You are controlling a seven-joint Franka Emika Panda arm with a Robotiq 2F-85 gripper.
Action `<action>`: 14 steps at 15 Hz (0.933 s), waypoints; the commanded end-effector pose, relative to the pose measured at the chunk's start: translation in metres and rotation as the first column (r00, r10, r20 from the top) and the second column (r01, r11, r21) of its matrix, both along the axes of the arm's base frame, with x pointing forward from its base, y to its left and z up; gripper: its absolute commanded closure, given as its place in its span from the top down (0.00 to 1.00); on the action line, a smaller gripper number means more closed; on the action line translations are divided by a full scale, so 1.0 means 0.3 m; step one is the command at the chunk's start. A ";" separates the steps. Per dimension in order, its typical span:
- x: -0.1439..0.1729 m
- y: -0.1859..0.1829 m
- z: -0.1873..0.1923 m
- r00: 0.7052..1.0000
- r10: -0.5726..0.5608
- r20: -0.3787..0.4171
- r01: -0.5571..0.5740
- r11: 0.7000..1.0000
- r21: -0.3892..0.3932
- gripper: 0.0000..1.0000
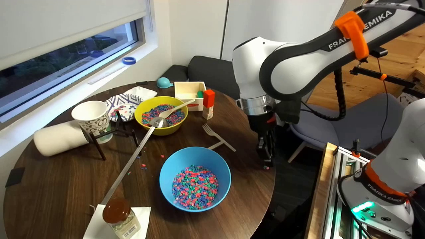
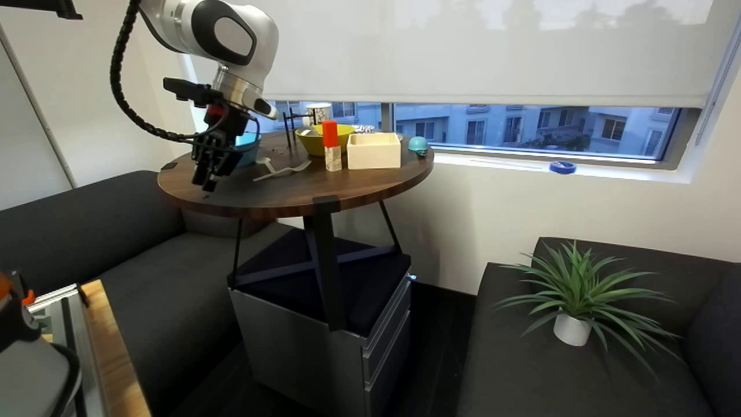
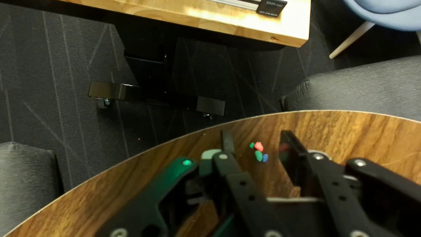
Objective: Put the objects from the table in the bowl
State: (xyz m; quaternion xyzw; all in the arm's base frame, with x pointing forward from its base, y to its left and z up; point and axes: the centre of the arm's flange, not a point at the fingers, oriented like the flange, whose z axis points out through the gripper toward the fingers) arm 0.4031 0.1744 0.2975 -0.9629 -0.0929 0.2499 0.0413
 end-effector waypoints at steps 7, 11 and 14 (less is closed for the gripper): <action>0.039 0.080 -0.063 0.998 -0.008 -0.070 0.012 0.999 0.051 0.43; 0.034 0.087 -0.072 0.994 -0.014 -0.110 0.020 0.998 0.051 0.42; 0.027 0.086 -0.072 0.990 -0.014 -0.138 0.021 0.999 0.048 0.36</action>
